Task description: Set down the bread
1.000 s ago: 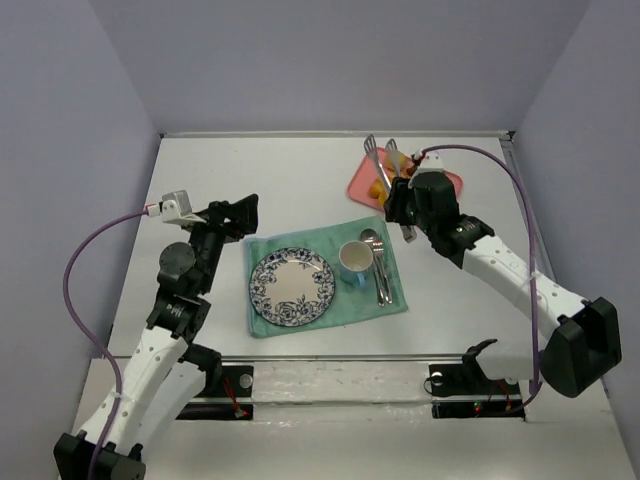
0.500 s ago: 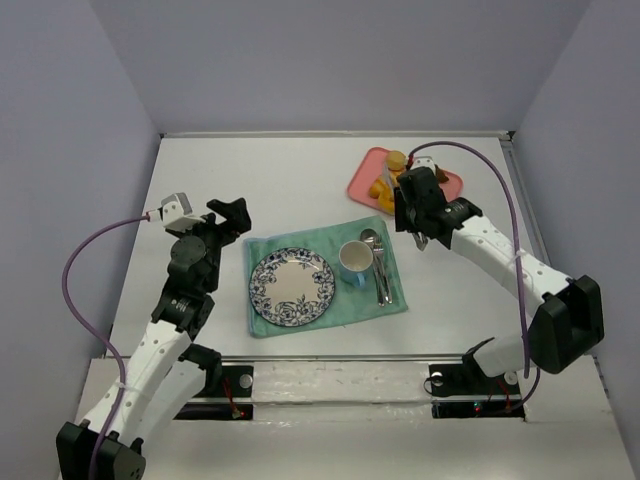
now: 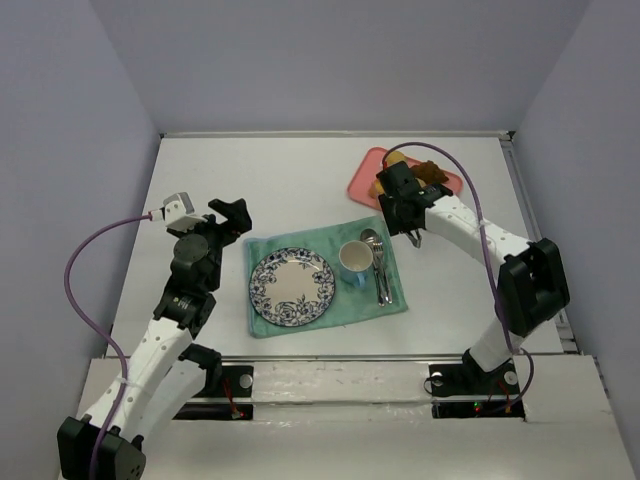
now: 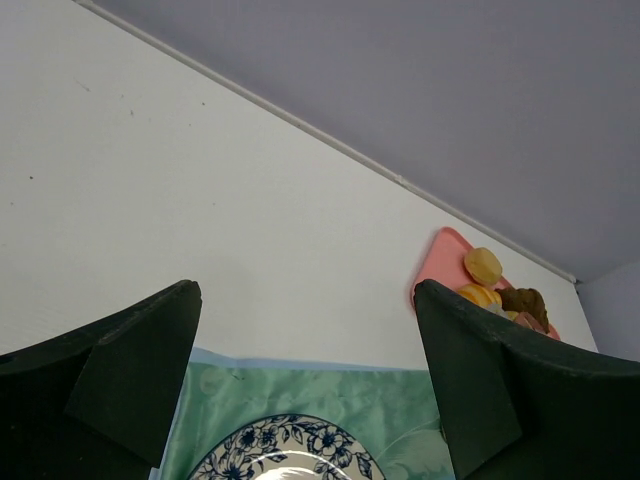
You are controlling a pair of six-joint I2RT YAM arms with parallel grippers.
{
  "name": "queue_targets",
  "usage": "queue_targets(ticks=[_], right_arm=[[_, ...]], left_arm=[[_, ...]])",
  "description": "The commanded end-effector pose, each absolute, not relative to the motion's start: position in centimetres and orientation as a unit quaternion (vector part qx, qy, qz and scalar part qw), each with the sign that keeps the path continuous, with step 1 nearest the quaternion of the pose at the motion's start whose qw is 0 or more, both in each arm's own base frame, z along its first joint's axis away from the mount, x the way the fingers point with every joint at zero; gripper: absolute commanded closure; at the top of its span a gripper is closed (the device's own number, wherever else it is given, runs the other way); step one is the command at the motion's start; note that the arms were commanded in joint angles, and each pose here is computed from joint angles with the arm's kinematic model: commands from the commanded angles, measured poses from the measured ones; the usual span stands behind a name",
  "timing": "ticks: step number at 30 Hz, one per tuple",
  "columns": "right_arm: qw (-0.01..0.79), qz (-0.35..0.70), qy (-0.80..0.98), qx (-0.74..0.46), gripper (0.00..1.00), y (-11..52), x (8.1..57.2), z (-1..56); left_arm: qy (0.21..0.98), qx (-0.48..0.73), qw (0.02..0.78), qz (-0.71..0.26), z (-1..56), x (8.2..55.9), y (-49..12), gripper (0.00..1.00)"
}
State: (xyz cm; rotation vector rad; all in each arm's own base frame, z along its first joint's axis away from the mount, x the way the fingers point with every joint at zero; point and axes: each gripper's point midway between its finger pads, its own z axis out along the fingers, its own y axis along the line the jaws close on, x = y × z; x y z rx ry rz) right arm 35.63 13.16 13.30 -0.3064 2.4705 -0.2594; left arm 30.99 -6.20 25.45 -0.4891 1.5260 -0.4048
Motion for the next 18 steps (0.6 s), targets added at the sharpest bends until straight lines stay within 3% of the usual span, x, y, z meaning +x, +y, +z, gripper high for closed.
queue_targets(ticks=[1,18], right_arm=[[0.324,-0.117,0.93,-0.126,0.46,13.3,36.9,14.9],[0.233,-0.196,0.946,-0.11,0.5,10.8,35.2,11.6]], left_arm=[[0.655,-0.227,0.699,-0.177,26.8,31.2,-5.6,0.01],[0.658,-0.221,0.698,-0.177,26.7,31.6,-5.9,0.01]])
